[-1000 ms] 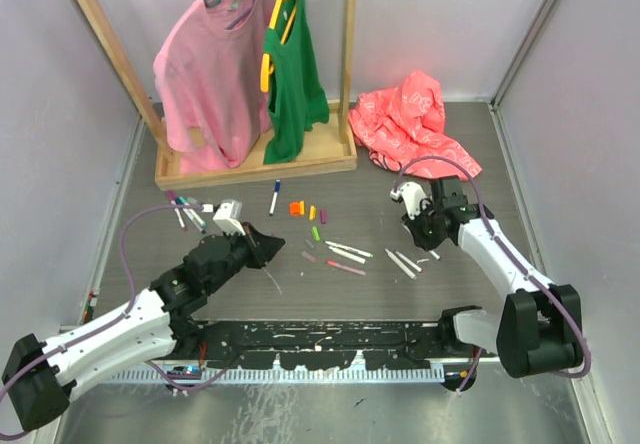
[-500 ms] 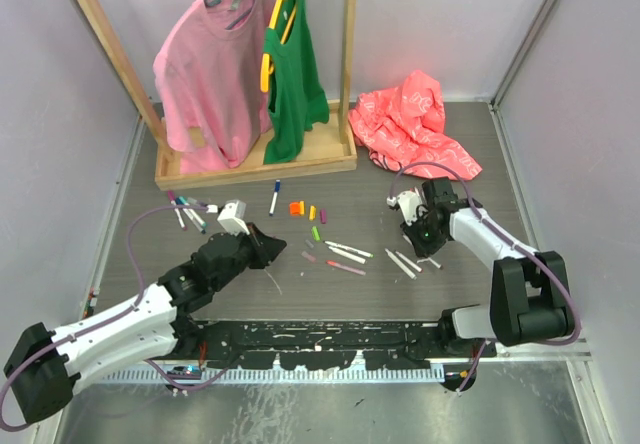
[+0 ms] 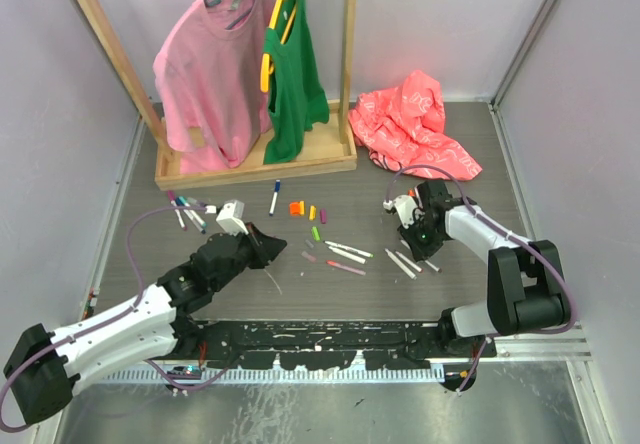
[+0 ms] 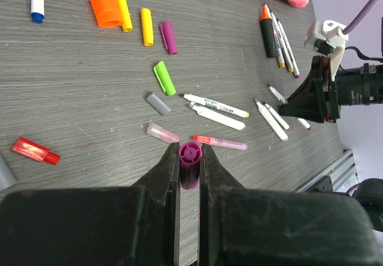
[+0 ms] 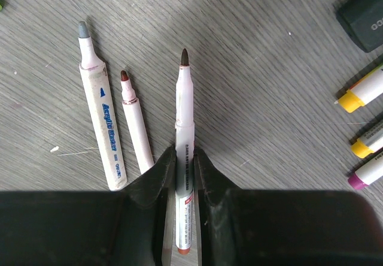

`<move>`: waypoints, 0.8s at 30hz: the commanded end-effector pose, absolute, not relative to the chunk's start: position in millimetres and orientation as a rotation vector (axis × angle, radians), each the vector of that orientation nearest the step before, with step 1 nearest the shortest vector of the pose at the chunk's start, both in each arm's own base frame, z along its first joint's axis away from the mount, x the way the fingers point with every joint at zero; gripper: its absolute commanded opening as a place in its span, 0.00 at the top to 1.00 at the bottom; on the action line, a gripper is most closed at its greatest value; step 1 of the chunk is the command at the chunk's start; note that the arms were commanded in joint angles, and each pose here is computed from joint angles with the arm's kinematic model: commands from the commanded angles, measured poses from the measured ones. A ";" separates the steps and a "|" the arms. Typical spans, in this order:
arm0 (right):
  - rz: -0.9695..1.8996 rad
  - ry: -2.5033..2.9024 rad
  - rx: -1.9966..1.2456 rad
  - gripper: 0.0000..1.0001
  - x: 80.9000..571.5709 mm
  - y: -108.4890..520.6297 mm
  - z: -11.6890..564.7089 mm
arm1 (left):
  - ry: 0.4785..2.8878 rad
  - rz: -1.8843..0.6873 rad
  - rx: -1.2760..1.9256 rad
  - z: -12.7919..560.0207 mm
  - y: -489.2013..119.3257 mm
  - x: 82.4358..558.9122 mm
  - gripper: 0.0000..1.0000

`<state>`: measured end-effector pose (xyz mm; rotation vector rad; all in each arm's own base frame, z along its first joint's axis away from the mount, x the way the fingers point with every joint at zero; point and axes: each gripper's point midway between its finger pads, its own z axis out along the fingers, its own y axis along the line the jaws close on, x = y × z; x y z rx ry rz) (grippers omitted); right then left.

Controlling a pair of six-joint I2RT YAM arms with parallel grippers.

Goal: Open the pen caps
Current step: Place the pen at the center of the board.

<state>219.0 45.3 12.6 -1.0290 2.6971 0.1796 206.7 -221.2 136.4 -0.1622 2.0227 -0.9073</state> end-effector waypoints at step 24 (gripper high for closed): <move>0.165 2.646 -1.012 0.73 233.0 49.1 27.6 | 2.019 -0.906 -0.190 140.7 -223.4 212.4 1.00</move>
